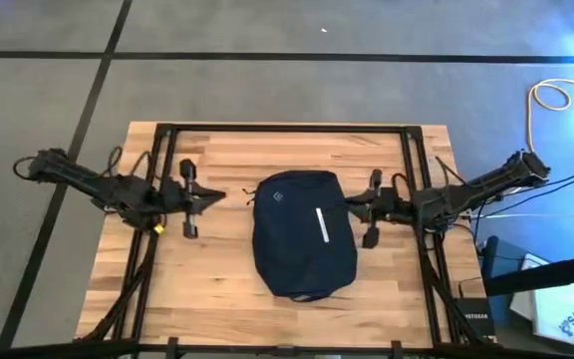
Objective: Unpack backpack
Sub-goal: Return to Home Position
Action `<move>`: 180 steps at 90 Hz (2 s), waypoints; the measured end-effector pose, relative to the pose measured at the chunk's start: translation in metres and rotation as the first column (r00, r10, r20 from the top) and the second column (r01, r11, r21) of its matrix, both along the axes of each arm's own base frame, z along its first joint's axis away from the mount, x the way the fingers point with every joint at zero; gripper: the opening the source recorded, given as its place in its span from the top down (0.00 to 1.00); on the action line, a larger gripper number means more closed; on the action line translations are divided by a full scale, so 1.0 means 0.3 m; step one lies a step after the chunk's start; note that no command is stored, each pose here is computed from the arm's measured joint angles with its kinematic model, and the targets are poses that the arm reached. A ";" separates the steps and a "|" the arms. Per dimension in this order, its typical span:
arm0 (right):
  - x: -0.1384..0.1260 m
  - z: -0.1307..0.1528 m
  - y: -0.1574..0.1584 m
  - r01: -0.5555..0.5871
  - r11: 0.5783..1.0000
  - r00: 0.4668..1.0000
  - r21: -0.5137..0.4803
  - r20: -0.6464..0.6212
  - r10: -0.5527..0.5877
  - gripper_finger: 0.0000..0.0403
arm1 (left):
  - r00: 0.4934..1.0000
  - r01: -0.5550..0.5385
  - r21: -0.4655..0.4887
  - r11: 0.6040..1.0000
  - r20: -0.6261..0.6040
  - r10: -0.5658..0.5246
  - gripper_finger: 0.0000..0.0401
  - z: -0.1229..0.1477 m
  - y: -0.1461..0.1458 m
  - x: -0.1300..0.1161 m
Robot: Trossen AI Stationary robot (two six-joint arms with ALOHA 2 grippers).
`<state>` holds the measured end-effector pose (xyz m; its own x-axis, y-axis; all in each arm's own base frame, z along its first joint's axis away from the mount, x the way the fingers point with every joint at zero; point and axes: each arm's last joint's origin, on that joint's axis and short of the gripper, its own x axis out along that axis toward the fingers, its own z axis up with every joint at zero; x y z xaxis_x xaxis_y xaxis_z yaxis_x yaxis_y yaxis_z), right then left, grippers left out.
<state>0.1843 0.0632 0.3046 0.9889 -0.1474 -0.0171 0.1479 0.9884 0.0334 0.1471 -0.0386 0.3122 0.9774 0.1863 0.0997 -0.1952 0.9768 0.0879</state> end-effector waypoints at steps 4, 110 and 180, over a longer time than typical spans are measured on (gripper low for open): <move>-0.016 0.007 0.002 0.010 1.000 1.000 0.002 0.007 -0.010 1.00 | 1.000 -0.002 -0.004 1.000 0.006 0.002 1.00 0.005 0.007 -0.018; -0.242 -0.197 -0.013 -0.082 0.996 0.994 -0.042 0.062 0.085 1.00 | 0.999 0.036 -0.105 0.994 -0.014 -0.038 1.00 -0.134 0.088 -0.244; -0.336 -0.369 -0.060 -0.274 0.958 0.926 -0.079 0.249 0.286 1.00 | 0.987 0.161 -0.099 0.982 0.001 -0.162 1.00 -0.343 0.070 -0.216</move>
<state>0.0836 0.0451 0.1938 0.9602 0.1410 0.2412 -0.1432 0.9897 -0.0088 0.0822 -0.0177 0.2094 0.9961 0.0342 0.0813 -0.0335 0.9994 -0.0095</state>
